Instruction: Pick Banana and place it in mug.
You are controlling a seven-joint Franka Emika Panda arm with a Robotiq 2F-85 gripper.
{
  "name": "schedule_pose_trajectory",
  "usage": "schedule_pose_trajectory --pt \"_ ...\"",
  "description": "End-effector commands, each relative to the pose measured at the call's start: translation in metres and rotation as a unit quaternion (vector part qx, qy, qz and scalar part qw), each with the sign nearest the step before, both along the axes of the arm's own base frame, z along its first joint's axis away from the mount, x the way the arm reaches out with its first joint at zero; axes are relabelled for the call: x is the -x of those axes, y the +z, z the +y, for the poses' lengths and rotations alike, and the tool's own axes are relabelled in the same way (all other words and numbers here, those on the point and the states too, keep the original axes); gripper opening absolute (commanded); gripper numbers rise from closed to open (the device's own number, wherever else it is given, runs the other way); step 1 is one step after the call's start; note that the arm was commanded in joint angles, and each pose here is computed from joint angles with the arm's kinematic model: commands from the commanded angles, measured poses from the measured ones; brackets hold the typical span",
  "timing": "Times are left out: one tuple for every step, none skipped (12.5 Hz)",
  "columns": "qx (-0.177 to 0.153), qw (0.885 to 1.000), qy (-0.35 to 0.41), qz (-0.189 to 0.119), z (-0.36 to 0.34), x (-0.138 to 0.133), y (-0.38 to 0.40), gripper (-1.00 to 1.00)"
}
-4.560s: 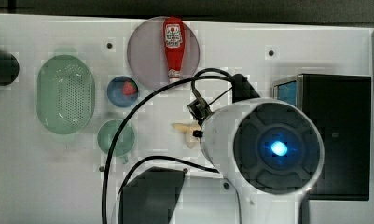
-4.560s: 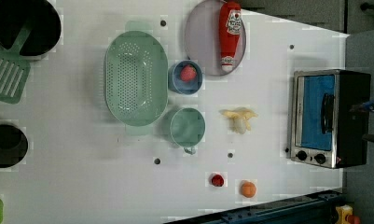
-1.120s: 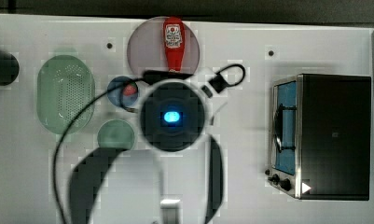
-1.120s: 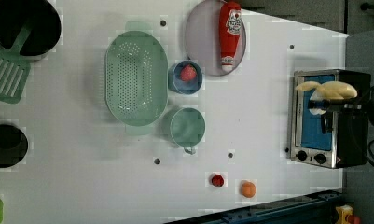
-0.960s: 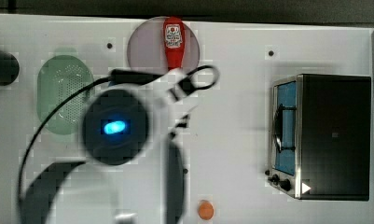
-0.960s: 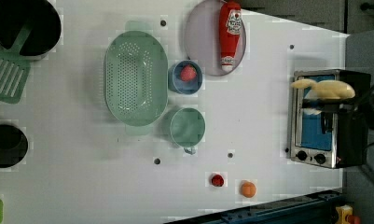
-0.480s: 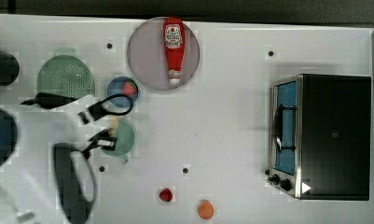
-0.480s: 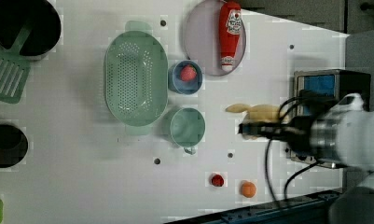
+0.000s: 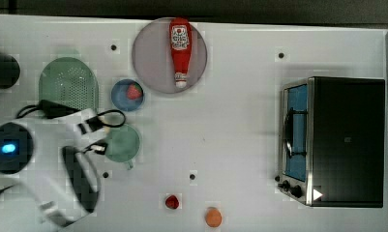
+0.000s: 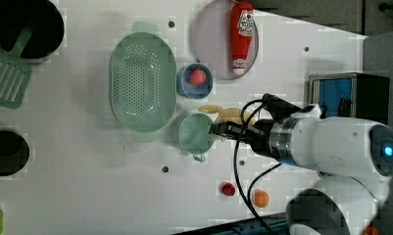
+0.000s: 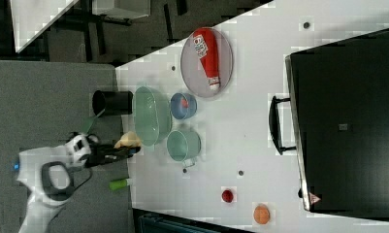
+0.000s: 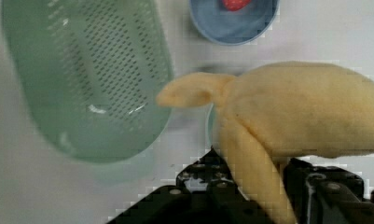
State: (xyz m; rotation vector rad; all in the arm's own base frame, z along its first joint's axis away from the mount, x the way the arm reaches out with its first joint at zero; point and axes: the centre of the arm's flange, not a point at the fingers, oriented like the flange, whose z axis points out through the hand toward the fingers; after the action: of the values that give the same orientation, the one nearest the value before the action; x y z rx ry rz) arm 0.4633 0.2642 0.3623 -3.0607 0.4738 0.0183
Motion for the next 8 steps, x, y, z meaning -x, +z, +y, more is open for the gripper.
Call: schedule_pose_trajectory --pt "0.013 0.998 -0.044 0.041 -0.021 0.003 -0.044 -0.30" --pt "0.005 0.998 -0.046 0.030 -0.022 -0.001 -0.046 -0.30" --pt "0.005 0.998 -0.047 0.032 -0.022 0.001 -0.052 -0.29" --pt "0.004 0.998 -0.046 0.034 -0.022 0.003 -0.059 0.01" --pt "0.002 0.998 -0.046 0.029 -0.022 0.003 -0.059 0.22" --pt "-0.004 0.999 -0.047 0.019 -0.021 0.000 -0.055 0.45" --pt "-0.004 0.999 -0.047 0.016 -0.021 0.000 -0.054 0.68" --pt "-0.005 0.999 -0.048 0.013 -0.021 -0.001 -0.052 0.96"
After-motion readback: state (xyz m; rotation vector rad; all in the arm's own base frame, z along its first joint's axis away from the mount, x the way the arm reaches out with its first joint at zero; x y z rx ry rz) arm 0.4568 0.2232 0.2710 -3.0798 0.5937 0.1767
